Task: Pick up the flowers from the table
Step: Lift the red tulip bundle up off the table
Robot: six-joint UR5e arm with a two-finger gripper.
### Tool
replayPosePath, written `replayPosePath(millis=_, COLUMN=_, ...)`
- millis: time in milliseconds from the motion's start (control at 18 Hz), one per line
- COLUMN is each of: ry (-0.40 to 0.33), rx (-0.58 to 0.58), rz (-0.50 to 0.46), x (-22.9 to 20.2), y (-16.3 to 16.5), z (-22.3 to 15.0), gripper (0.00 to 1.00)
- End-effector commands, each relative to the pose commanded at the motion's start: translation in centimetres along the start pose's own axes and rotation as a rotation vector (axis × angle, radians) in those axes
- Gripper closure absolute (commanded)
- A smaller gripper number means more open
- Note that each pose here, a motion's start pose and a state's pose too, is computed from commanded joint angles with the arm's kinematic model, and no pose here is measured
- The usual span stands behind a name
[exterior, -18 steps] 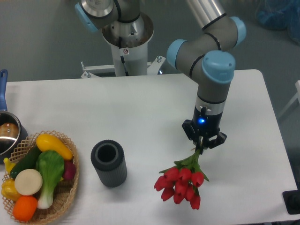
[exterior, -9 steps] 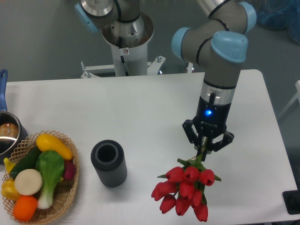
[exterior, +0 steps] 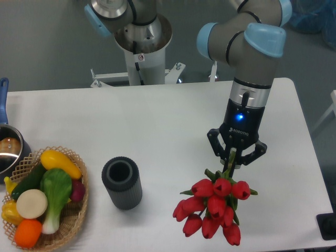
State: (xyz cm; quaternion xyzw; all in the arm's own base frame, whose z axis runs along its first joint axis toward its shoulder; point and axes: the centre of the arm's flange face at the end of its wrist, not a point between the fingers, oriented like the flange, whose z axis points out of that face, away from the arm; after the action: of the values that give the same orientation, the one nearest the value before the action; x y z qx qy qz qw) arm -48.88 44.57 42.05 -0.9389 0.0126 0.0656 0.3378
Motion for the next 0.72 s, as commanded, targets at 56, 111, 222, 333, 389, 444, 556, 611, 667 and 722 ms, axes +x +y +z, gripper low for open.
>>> replayPosePath(millis=56, ry=0.002, rx=0.004, rz=-0.003, x=0.1, y=0.0, z=0.0, gripper=0.88)
replayPosePath(millis=111, ry=-0.001, rx=0.008, rz=-0.005, x=0.1, y=-0.1, z=-0.5, gripper=0.88)
replayPosePath(millis=222, ry=-0.006, rx=0.009, rz=-0.006, x=0.0, y=0.1, z=-0.7, gripper=0.88)
replayPosePath(millis=333, ry=-0.007, rx=0.009, rz=-0.008, x=-0.1, y=0.1, z=-0.8, gripper=0.88)
replayPosePath(millis=389, ry=-0.009, rx=0.01, rz=-0.006, x=0.0, y=0.0, z=-1.0, gripper=0.88)
replayPosePath(millis=444, ry=-0.011, rx=0.011, rz=-0.005, x=0.0, y=0.0, z=-1.0, gripper=0.88)
replayPosePath(millis=556, ry=-0.011, rx=0.011, rz=-0.005, x=0.0, y=-0.1, z=-1.1, gripper=0.88)
replayPosePath(millis=611, ry=-0.011, rx=0.011, rz=-0.005, x=0.0, y=-0.1, z=-1.1, gripper=0.88)
replayPosePath(millis=667, ry=-0.012, rx=0.013, rz=-0.006, x=0.0, y=-0.1, z=-1.2, gripper=0.88)
replayPosePath(millis=722, ry=-0.017, rx=0.013, rz=-0.007, x=-0.1, y=0.0, z=-1.6, gripper=0.88)
